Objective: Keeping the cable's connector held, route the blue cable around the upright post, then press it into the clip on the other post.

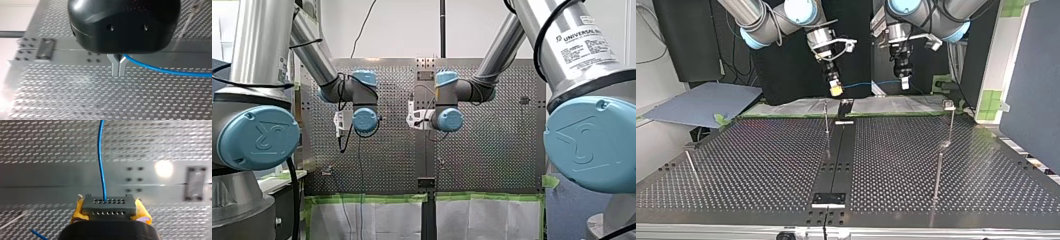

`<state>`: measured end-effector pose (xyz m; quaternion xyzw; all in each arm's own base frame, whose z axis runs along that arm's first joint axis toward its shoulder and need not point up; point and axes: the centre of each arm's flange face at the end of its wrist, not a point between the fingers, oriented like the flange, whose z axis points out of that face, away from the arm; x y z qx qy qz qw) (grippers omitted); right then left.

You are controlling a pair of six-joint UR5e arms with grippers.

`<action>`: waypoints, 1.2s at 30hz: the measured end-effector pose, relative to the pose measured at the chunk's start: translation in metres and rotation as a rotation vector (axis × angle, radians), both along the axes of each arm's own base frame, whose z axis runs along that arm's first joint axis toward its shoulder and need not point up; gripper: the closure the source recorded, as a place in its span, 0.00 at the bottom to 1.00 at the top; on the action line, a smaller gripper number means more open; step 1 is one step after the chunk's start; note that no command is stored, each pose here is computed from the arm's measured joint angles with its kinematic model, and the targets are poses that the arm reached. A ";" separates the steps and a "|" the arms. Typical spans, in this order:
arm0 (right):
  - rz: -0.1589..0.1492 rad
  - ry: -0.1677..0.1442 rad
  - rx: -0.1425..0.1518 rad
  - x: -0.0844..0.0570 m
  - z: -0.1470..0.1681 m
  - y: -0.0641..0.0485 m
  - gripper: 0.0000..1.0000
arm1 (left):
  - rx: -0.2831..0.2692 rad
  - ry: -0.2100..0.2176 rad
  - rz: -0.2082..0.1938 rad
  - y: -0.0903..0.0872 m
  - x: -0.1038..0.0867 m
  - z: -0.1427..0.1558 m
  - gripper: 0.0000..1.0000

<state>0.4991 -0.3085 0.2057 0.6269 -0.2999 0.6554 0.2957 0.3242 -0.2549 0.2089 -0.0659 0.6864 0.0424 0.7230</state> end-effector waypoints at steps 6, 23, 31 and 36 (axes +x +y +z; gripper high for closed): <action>0.024 -0.047 -0.037 0.008 0.052 -0.005 1.00 | -0.026 -0.052 0.041 0.001 0.012 0.044 1.00; 0.101 -0.181 -0.092 0.019 0.132 -0.005 1.00 | -0.108 -0.199 0.087 0.010 0.024 0.172 1.00; 0.149 -0.213 -0.077 0.039 0.137 -0.018 1.00 | -0.137 -0.266 0.089 0.019 0.020 0.231 1.00; 0.167 -0.259 -0.084 0.048 0.160 -0.025 1.00 | -0.123 -0.256 0.085 0.020 0.030 0.243 1.00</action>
